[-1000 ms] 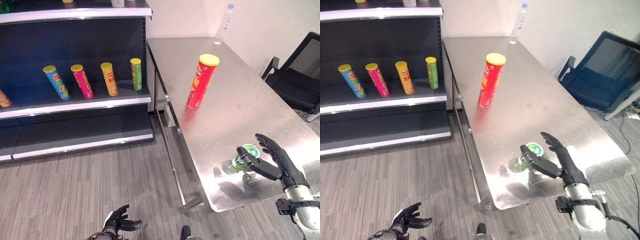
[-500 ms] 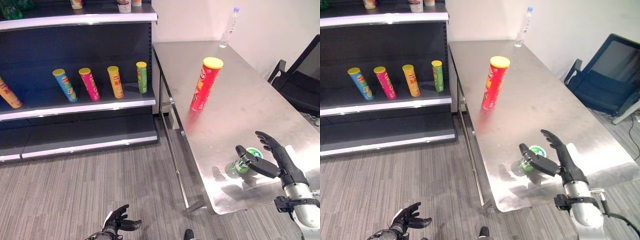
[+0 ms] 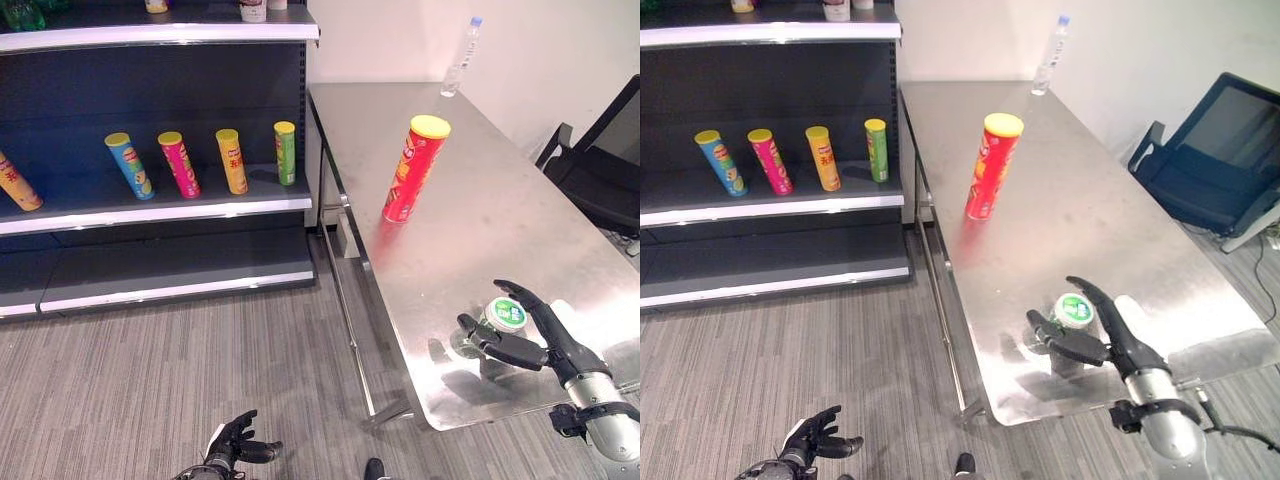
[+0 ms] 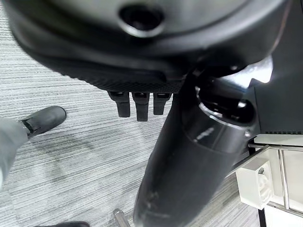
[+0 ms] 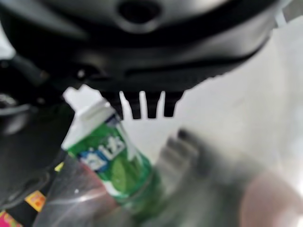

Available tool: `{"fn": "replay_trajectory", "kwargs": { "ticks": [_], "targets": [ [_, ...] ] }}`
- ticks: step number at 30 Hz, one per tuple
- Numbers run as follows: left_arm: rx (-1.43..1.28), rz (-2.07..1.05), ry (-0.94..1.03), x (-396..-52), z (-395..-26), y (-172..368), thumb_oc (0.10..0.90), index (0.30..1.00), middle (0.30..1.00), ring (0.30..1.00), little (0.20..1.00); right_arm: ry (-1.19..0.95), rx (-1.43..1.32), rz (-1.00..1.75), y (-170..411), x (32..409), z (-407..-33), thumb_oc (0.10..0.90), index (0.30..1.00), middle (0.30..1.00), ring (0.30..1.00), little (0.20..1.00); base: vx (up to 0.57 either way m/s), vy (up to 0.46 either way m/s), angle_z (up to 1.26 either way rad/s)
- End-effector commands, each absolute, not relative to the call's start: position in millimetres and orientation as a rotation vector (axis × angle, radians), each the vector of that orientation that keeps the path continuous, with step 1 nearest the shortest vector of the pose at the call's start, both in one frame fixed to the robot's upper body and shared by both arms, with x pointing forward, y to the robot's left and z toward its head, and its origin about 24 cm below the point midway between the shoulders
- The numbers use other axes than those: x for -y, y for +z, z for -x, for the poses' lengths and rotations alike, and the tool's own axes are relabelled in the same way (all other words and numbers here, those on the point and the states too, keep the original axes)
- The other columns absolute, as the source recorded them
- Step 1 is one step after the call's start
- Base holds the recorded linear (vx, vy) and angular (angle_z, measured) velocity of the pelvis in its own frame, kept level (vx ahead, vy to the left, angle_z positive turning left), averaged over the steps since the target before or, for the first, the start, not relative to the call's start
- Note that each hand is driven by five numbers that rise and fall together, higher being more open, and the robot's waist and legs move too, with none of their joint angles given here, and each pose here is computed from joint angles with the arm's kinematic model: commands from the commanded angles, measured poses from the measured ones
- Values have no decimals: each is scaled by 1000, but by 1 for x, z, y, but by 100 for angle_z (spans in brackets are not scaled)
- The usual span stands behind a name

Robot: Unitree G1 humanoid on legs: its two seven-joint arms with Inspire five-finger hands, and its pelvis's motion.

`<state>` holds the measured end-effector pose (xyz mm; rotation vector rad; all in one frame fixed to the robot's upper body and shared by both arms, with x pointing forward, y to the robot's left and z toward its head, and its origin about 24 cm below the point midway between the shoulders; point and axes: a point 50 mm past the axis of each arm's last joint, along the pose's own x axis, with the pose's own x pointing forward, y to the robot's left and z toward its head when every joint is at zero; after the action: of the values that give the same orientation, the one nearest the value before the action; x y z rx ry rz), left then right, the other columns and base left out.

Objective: Put the goods on the table back onto the shelves and tidy them up.

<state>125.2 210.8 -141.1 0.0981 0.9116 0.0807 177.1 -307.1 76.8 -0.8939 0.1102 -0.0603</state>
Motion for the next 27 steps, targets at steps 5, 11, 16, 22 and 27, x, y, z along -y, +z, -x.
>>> {"fn": "replay_trajectory", "kwargs": {
  "ticks": [5, 11, 16, 22, 27],
  "targets": [
    [-766, -161, 77, -220, -161, -122, 800, 900, 900, 900, 900, -104, 137, 1039, 128, 304, -197, 400, 300, 300, 300, 300, 0, 0, 0],
    [-768, -166, 84, -221, -161, -122, 800, 900, 900, 900, 900, -112, 158, 1056, 130, 303, -199, 400, 300, 300, 300, 300, 0, 0, 0],
    [-771, -166, 87, -222, -160, -123, 800, 900, 900, 900, 900, -116, 169, 1070, 132, 303, -201, 400, 300, 300, 300, 300, 0, 0, 0],
    [-764, -174, 81, -223, -161, -121, 800, 900, 900, 900, 900, -153, 252, 1098, 152, 304, -202, 400, 300, 300, 300, 300, 0, 0, 0],
    [-750, -185, 63, -225, -162, -119, 800, 900, 900, 900, 900, -274, 524, 1126, 214, 304, -206, 400, 300, 300, 300, 300, -1, -62, 2]
  ]
}}
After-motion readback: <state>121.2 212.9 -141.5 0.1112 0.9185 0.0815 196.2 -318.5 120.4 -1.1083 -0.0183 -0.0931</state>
